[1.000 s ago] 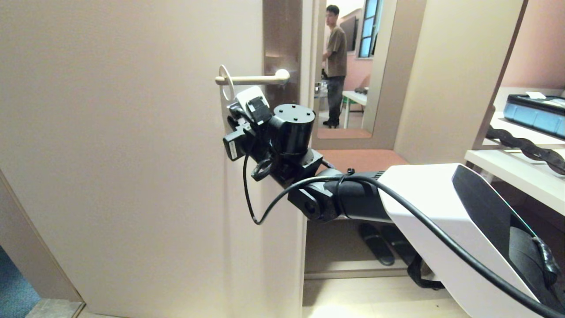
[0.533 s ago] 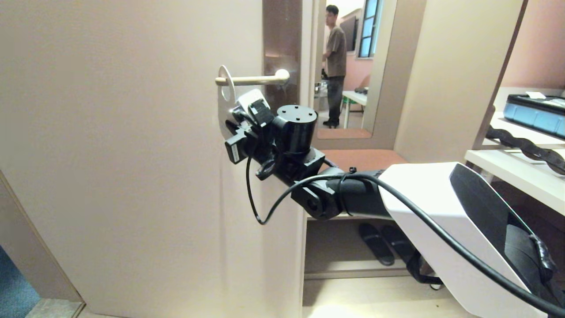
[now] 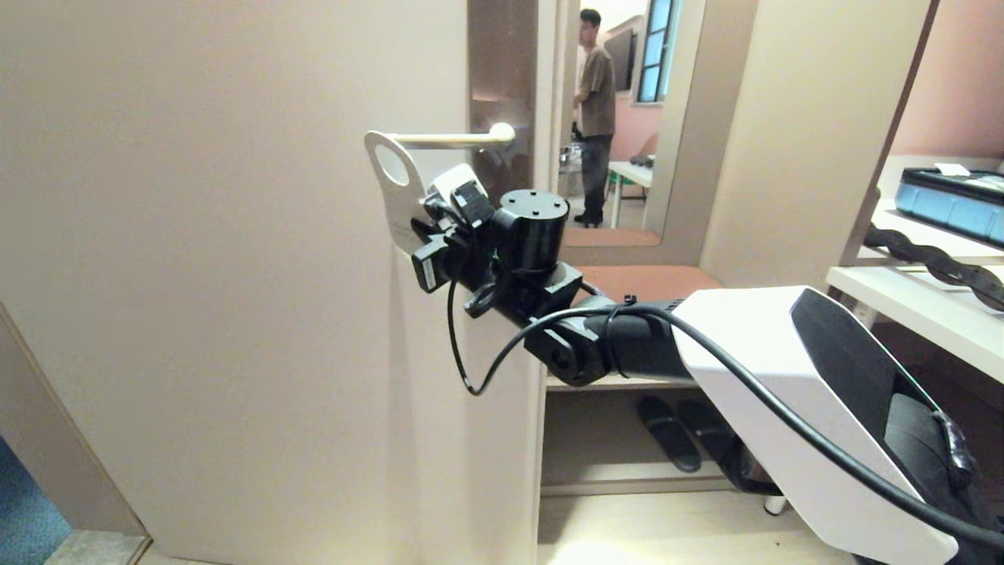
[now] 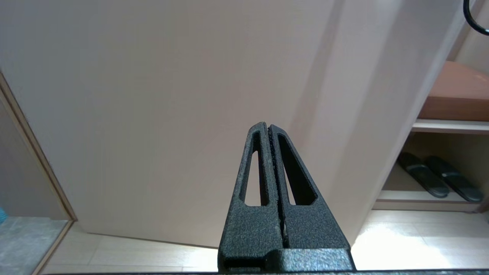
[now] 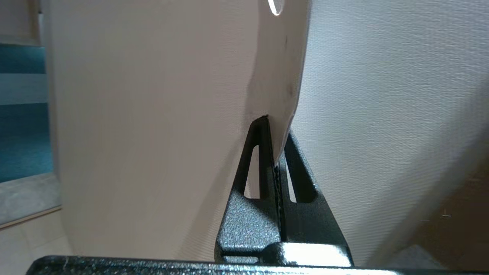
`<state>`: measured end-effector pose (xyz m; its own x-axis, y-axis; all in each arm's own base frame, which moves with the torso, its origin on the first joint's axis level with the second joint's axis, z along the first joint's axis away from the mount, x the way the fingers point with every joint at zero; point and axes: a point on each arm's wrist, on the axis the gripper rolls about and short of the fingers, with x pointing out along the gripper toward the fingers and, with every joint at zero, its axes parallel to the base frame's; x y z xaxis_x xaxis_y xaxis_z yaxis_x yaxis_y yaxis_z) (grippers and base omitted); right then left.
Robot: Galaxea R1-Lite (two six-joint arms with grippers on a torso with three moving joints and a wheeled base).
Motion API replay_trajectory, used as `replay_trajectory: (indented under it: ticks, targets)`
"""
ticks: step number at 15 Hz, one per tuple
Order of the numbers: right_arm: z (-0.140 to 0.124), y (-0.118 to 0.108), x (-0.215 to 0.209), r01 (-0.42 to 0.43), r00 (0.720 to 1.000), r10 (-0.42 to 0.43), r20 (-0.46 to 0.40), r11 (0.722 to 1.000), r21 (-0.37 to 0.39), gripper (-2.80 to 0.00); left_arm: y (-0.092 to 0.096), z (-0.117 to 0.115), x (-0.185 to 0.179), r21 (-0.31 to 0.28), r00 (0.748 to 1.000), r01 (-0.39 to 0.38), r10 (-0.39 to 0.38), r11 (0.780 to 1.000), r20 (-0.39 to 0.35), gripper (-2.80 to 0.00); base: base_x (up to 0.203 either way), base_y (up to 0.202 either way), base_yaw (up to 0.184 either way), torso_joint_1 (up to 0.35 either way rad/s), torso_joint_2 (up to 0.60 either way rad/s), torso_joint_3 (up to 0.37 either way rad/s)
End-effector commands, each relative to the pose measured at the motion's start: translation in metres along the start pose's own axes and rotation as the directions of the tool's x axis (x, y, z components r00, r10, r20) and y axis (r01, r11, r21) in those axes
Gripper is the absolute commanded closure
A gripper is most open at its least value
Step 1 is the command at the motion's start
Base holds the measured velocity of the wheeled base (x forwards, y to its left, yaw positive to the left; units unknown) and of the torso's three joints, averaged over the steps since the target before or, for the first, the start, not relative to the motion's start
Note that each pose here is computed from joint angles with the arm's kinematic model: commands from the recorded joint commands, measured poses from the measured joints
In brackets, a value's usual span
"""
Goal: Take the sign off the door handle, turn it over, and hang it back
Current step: Take down the sign, then hand it to the other hand
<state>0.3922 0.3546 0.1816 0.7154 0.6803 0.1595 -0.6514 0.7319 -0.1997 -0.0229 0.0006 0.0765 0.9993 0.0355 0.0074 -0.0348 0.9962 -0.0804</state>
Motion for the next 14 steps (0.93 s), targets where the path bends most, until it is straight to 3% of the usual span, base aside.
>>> replay_trajectory:
  ticks: [1,6,14]
  targets:
    - [0.001,-0.006,0.000,0.014,1.000,-0.014,0.007,1.000,-0.004,0.00,0.000,0.000,0.000,-0.001,1.000,-0.001,0.001,1.000,0.000,0.00,0.000,0.000,0.000,0.000,0.00,0.000]
    - [0.013,-0.001,-0.002,-0.061,0.997,0.061,0.049,0.998,-0.002,0.00,0.000,0.000,0.000,-0.001,1.000,-0.001,0.001,1.000,0.000,0.00,0.000,0.000,0.000,0.000,0.00,0.000]
    - [0.040,0.042,-0.009,-0.137,0.981,0.133,0.139,0.990,0.015,0.00,0.000,0.000,0.000,0.000,1.000,-0.001,0.001,1.000,0.000,0.00,0.000,0.000,0.000,0.000,0.00,0.000]
